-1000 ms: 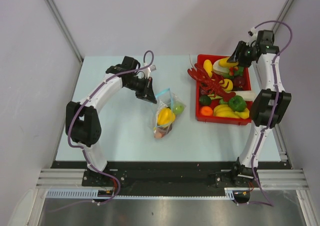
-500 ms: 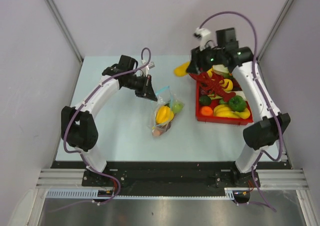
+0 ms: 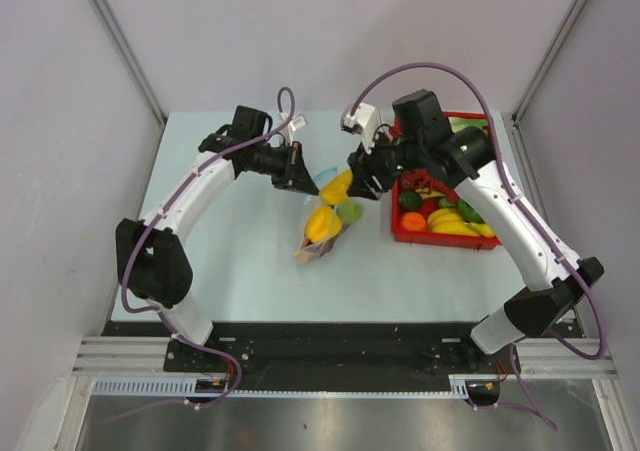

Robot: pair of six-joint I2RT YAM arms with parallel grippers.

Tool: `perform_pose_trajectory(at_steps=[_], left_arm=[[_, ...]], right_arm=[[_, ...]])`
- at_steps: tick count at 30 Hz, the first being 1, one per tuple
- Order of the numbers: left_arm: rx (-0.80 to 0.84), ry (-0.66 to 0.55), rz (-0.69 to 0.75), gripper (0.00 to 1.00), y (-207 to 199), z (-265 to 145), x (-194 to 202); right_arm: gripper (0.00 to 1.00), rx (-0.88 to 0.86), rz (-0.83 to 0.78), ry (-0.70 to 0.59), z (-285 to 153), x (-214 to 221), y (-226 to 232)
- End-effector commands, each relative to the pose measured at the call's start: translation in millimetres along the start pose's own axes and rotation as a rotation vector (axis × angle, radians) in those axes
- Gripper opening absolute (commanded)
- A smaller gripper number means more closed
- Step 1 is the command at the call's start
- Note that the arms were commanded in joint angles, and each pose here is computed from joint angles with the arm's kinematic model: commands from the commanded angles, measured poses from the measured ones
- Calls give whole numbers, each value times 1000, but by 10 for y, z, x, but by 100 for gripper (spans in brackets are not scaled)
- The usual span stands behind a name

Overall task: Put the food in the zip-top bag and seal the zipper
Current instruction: Place the fake fruit in the zipper food storage bag.

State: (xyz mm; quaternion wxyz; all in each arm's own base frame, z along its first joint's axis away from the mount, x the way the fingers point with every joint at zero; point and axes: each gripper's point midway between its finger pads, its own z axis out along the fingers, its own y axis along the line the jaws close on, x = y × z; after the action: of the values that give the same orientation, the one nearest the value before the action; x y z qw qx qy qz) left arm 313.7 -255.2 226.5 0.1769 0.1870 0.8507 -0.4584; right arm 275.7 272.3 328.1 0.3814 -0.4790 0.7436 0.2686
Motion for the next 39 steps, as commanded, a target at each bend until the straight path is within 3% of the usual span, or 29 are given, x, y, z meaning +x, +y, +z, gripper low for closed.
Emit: perform_pose_trajectory(at_steps=[1, 15, 19, 24, 30, 39], left_arm=[[71, -78, 77, 0, -379, -195, -201], [59, -99, 98, 0, -418, -234, -185], [70, -101, 93, 0, -424, -234, -157], [104, -87, 68, 0, -406, -183, -96], [119, -86, 65, 0, -401, -189, -79], [136, -95, 41, 0, -385, -216, -99]], right_arm=[[0, 26, -27, 74, 87, 126, -8], [0, 181, -9, 223, 709, 198, -51], [0, -8, -39, 296, 745, 475, 192], [0, -111, -116, 252, 757, 496, 302], [0, 208, -60, 199, 874, 300, -294], [0, 403, -55, 94, 794, 208, -522]])
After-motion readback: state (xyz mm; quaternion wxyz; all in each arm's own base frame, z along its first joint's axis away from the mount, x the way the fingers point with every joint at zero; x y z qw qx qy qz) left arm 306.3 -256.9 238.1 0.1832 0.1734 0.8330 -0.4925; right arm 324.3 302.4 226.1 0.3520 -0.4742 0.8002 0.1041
